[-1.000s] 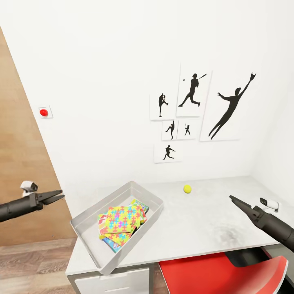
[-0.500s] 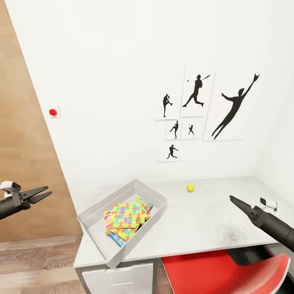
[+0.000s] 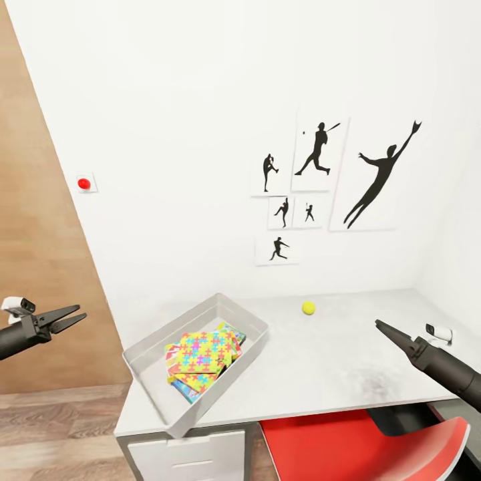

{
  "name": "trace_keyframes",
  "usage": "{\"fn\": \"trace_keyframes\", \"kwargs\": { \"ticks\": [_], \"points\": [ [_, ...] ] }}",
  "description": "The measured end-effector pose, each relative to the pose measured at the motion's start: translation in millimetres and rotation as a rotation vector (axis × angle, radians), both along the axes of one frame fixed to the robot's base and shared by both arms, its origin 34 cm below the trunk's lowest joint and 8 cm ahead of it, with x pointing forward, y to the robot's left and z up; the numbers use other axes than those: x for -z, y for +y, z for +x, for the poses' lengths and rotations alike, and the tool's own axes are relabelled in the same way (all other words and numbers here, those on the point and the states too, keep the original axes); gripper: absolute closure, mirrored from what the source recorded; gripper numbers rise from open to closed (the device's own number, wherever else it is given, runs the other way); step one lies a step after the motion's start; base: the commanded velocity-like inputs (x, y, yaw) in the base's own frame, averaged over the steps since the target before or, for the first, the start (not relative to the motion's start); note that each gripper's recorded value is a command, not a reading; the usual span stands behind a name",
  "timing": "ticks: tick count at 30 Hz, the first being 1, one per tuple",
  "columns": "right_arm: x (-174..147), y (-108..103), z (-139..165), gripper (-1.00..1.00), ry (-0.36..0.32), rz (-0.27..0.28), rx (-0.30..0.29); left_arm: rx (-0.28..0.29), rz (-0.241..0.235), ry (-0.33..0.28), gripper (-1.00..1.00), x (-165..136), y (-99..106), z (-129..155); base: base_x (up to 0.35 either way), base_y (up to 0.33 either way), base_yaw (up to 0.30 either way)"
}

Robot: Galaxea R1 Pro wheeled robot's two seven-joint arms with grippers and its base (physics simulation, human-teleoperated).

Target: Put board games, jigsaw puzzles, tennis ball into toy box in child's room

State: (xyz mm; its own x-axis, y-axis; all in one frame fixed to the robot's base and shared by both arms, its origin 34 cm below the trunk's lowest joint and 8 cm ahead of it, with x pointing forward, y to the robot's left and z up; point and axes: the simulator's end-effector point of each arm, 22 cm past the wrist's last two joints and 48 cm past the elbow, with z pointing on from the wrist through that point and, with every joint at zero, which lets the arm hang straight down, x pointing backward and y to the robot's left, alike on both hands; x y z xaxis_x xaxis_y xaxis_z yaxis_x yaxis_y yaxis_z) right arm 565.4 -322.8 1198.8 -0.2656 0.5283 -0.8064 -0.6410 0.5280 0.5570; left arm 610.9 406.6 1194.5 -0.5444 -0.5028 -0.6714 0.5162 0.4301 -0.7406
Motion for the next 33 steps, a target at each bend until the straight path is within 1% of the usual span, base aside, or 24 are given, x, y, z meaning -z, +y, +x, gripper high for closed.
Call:
{"fn": "trace_keyframes", "kwargs": {
  "ticks": [11,16,17,20,21,22,23,28,29,30,33],
  "points": [
    [1.0,-0.4,0.7,-1.0,0.007,0.0,0.002,-0.001,0.0,0.0,-1.0,0.0,0.4,-0.1,0.0,-0.181,0.009],
    [4.6,-3.4,4.9,-1.0,0.025,-0.007,0.027,0.001,-0.001,-0.002,-1.0,-0.6,-0.2,-0.4,0.0,-0.133,0.177],
    [8.1,-5.0,8.7,-1.0,0.041,-0.014,0.044,0.001,-0.001,-0.002,-1.0,-0.6,-0.4,-0.4,0.0,-0.218,0.231],
    [15.9,-4.1,15.5,-1.0,0.079,-0.031,0.064,0.001,-0.002,-0.004,-1.0,-1.4,-0.7,-0.7,0.0,-0.246,0.248],
    [20.9,-1.2,20.1,-1.0,0.113,-0.043,0.066,0.001,-0.002,-0.005,-1.0,-1.6,-0.8,-0.8,0.0,-0.253,0.262],
    [23.0,0.5,22.5,-1.0,0.133,-0.047,0.065,0.001,-0.003,-0.005,-1.0,-1.8,-0.8,-0.9,0.0,-0.193,0.269],
    [23.7,3.4,28.8,-1.0,0.171,-0.049,0.062,0.002,-0.003,-0.006,-1.0,-2.1,-0.9,-0.9,0.0,-0.155,0.271],
    [3.6,5.5,55.3,-1.0,0.234,-0.047,0.07,0.002,-0.003,-0.006,-1.0,-2.3,-1.0,-1.0,0.0,-0.083,0.272],
    [-2.0,4.5,61.6,-1.0,0.241,-0.049,0.078,0.002,-0.003,-0.006,-1.0,-2.2,-1.0,-1.0,0.0,-0.032,0.259],
    [-13.2,1.5,73.9,-1.0,0.25,-0.056,0.099,0.002,-0.003,-0.006,-1.0,-2.1,-1.1,-1.0,0.0,-0.026,0.255],
    [-30.0,-2.3,92.6,-1.0,0.256,-0.078,0.135,0.002,-0.003,-0.006,-1.0,-1.9,-1.5,-0.9,0.0,-0.016,0.236]
  ]
}}
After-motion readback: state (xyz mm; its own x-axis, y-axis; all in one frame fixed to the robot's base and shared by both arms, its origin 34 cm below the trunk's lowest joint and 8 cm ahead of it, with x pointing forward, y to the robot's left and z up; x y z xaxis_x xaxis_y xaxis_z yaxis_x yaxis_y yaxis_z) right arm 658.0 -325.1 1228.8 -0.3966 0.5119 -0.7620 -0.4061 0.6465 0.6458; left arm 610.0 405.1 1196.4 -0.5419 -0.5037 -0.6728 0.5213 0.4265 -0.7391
